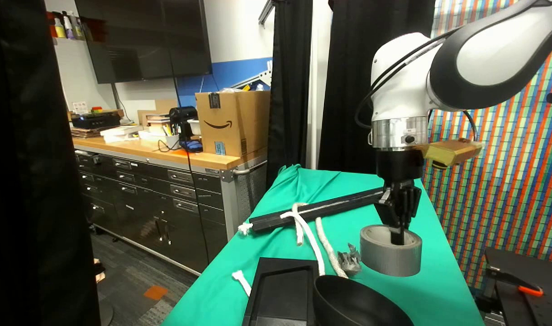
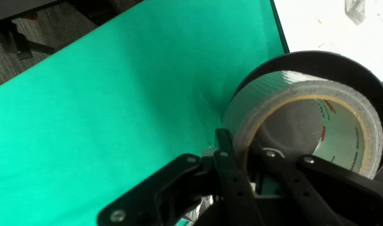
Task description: Put the masking tape in the bowl
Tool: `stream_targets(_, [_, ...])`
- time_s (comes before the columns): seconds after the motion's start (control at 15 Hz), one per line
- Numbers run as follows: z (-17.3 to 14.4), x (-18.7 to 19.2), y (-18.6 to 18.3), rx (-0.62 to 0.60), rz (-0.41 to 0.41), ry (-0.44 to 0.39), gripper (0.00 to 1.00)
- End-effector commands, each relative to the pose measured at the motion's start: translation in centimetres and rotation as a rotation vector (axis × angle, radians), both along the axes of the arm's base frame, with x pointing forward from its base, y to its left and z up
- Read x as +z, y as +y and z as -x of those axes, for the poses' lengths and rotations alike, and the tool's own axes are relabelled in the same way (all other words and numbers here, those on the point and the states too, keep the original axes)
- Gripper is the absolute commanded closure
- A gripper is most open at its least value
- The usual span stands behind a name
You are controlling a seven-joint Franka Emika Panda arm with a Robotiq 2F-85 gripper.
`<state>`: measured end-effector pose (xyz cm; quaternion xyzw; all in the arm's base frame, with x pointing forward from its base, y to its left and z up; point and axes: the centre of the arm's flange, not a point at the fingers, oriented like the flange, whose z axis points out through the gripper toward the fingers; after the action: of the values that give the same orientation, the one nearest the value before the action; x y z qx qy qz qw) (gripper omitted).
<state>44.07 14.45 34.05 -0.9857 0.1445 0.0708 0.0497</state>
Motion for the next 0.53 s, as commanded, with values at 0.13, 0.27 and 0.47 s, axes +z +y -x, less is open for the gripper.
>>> stream_targets(0.13, [0.8, -0.5, 4.0, 0.000, -0.037, -0.019, 0.87])
stream_targets(0.27, [0.9, -0.8, 5.3, 0.008, -0.061, -0.029, 0.87])
stream_targets(0.47, [0.7, -1.3, 6.9, 0.013, -0.093, -0.057, 0.87])
